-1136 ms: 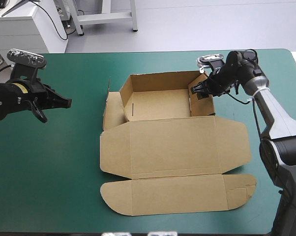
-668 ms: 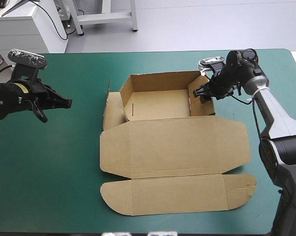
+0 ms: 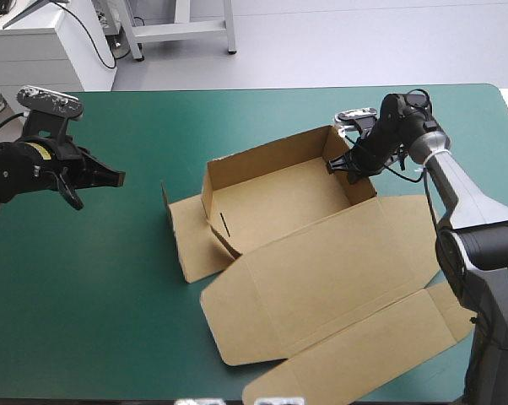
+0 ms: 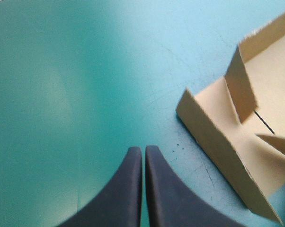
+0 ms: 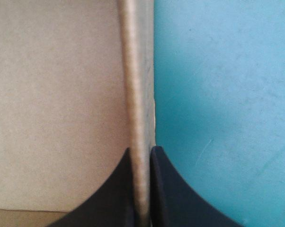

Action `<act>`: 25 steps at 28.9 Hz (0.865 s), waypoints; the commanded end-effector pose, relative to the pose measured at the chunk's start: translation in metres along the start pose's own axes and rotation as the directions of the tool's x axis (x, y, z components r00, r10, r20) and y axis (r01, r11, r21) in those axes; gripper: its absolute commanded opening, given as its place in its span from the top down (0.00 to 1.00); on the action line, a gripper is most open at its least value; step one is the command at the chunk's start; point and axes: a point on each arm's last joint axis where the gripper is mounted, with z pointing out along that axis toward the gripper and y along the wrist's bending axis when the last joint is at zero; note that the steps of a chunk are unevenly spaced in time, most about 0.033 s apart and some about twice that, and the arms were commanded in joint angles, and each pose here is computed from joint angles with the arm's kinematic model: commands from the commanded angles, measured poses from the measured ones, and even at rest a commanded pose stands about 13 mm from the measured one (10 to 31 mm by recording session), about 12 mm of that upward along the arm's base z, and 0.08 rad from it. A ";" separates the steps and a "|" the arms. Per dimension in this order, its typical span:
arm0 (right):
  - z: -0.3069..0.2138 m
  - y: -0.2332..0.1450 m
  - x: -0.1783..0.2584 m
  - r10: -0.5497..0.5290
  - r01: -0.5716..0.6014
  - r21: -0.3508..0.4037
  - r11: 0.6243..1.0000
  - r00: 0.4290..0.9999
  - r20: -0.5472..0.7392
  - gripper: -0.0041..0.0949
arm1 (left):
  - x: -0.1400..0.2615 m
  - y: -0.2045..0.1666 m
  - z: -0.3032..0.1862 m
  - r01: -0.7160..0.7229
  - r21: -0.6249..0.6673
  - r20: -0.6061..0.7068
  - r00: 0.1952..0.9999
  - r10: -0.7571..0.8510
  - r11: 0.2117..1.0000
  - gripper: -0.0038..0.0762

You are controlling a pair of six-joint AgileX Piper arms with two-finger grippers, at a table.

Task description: Fold the box

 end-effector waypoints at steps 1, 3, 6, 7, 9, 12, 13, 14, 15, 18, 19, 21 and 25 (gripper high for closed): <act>-0.039 0.006 -0.003 -0.016 0.017 -0.008 1.000 0.995 0.096 0.98 | -0.008 0.001 -0.011 0.013 -0.006 0.083 0.996 -0.013 1.000 0.94; -0.043 0.007 -0.001 -0.022 0.023 -0.004 1.000 0.995 0.095 0.98 | -0.008 0.001 -0.010 0.023 -0.005 0.079 0.997 -0.023 1.000 0.94; -0.049 0.008 0.001 -0.030 0.031 -0.001 1.000 0.995 0.093 0.98 | -0.009 0.001 -0.008 0.023 -0.005 0.079 0.997 -0.023 1.000 0.94; -0.052 0.009 0.001 -0.032 0.032 0.000 0.999 0.995 0.100 0.98 | -0.009 0.001 -0.008 0.024 -0.003 0.079 0.997 -0.024 1.000 0.94; -0.058 0.010 0.002 -0.034 0.034 0.002 0.999 0.993 0.111 0.98 | -0.009 0.001 -0.008 0.024 -0.002 0.078 0.997 -0.024 1.000 0.94; -0.069 0.013 0.004 -0.038 0.037 0.006 0.999 0.990 0.132 0.98 | -0.010 0.001 -0.008 0.024 -0.003 0.086 0.996 -0.024 1.000 0.94; -0.072 0.013 0.004 -0.039 0.038 0.006 0.999 0.990 0.136 0.98 | -0.010 0.001 -0.008 0.024 -0.004 0.093 0.995 -0.024 1.000 0.94; -0.076 0.014 0.005 -0.041 0.040 0.007 0.999 0.989 0.143 0.98 | -0.011 0.001 -0.008 0.024 -0.005 0.099 0.995 -0.024 1.000 0.94; -0.081 0.013 0.007 -0.039 0.038 0.010 0.999 0.988 0.148 0.98 | -0.011 0.001 -0.008 0.024 -0.005 0.104 0.994 -0.024 1.000 0.94; -0.098 0.009 0.012 -0.026 0.024 0.015 1.000 0.983 0.181 0.98 | -0.012 0.001 -0.008 0.024 -0.006 0.108 0.994 -0.024 1.000 0.94; -0.104 0.008 0.013 -0.021 0.019 0.012 1.000 0.980 0.196 0.98 | -0.012 0.001 -0.008 0.024 -0.006 0.108 0.994 -0.024 1.000 0.94; -0.118 0.005 0.017 -0.005 0.003 0.010 1.000 0.974 0.228 0.98 | -0.012 0.001 -0.008 0.024 -0.006 0.108 0.994 -0.024 1.000 0.94; -0.146 0.001 0.026 0.015 -0.014 -0.006 1.000 0.955 0.296 0.98 | -0.012 0.002 -0.008 0.021 -0.014 0.107 0.994 -0.019 1.000 0.94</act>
